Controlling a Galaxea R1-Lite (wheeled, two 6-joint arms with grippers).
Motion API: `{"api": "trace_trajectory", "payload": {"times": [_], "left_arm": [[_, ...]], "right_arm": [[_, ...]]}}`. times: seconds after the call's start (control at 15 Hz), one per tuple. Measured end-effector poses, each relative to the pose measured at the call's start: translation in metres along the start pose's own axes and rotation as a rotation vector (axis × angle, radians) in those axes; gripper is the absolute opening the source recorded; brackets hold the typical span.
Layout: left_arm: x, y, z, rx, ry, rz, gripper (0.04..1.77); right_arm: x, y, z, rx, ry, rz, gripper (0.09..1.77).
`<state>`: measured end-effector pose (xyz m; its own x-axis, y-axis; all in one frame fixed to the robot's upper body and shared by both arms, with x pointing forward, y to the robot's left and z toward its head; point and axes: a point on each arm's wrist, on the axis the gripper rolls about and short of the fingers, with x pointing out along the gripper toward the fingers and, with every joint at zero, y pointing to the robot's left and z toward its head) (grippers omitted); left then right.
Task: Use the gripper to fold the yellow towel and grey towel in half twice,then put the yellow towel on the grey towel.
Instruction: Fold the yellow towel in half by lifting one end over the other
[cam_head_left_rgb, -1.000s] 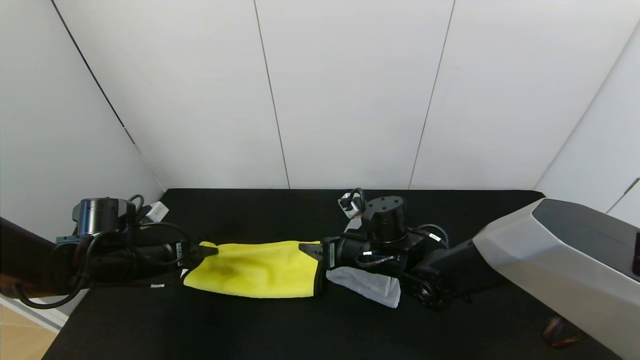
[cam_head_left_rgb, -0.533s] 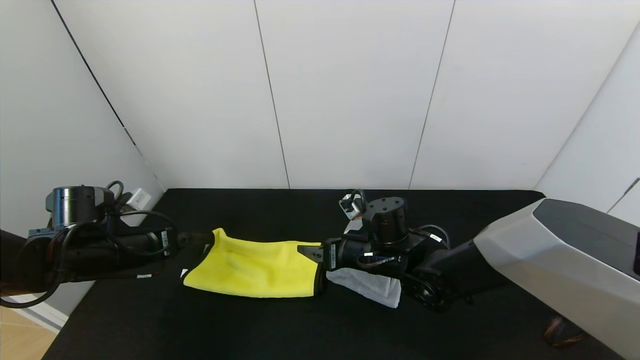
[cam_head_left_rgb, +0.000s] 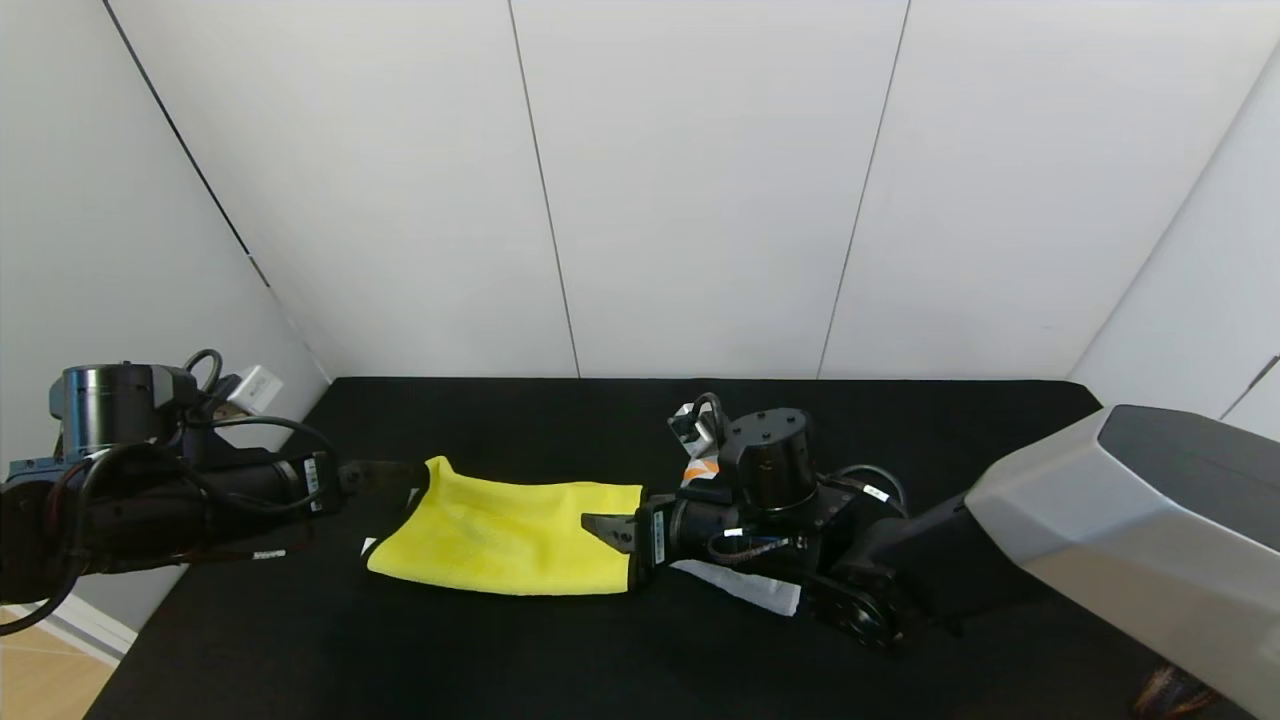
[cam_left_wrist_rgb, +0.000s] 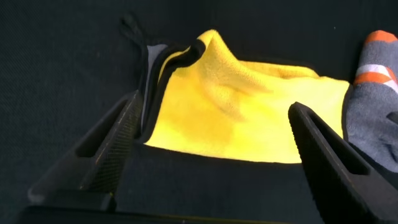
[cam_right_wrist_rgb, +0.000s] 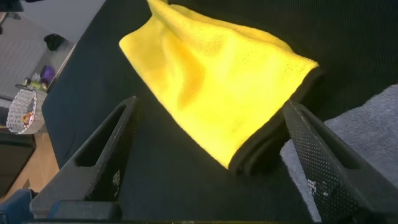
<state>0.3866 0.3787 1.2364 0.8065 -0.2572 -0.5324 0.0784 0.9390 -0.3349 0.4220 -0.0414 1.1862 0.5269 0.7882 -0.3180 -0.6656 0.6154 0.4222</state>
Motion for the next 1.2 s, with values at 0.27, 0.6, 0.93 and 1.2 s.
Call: {"api": "trace_trajectory", "payload": {"times": [0.27,0.6,0.93,1.2], "left_arm": [[0.022,0.009,-0.008,-0.012,0.040,-0.089,1.69],[0.053,0.028,-0.020,-0.023,0.059,-0.091,1.70],[0.065,0.043,-0.033,-0.062,0.103,-0.066,1.71],[0.062,0.042,-0.042,-0.074,0.129,-0.067,1.71]], "right_arm": [[-0.004,0.002,-0.007,-0.011,-0.040,0.025,1.67],[-0.008,0.001,-0.011,-0.010,-0.044,0.024,1.69],[-0.009,0.001,-0.014,-0.010,-0.041,0.026,1.70],[-0.009,-0.001,-0.014,-0.008,-0.042,0.022,1.70]]}}
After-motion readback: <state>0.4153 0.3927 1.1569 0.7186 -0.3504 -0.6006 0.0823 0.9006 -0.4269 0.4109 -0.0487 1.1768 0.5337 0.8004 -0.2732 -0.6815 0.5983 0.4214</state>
